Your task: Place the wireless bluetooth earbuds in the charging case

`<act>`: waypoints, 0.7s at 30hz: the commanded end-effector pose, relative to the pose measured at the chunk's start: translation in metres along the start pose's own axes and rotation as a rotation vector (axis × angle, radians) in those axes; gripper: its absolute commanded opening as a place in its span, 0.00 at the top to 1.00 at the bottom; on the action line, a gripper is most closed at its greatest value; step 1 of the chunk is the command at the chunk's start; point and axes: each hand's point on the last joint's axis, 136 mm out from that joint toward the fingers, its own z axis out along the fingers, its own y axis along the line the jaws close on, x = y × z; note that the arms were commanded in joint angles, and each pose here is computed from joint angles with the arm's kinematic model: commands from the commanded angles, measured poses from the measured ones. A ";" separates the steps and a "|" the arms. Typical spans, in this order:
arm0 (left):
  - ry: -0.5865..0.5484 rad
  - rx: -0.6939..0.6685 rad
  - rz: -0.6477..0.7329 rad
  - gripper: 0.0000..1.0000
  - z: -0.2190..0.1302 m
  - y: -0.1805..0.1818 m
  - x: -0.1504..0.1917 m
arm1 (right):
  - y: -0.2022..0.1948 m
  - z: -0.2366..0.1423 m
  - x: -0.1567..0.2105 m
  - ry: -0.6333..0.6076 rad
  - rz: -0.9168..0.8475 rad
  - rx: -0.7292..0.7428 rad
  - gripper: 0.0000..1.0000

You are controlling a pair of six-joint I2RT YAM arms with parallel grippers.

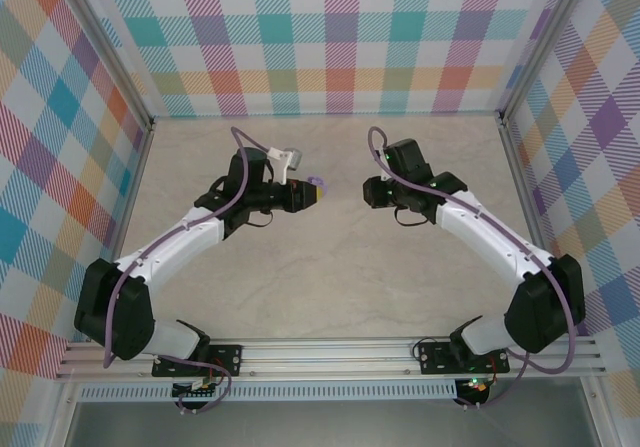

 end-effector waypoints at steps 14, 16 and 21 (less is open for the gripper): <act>0.042 0.275 0.075 0.88 0.019 -0.038 0.008 | 0.060 -0.060 -0.036 -0.180 -0.078 -0.298 0.76; 0.048 0.297 0.098 0.88 0.018 -0.045 0.009 | 0.065 -0.065 -0.039 -0.196 -0.085 -0.323 0.76; 0.066 0.342 0.141 0.88 0.016 -0.058 0.013 | 0.073 -0.079 -0.046 -0.234 -0.098 -0.365 0.76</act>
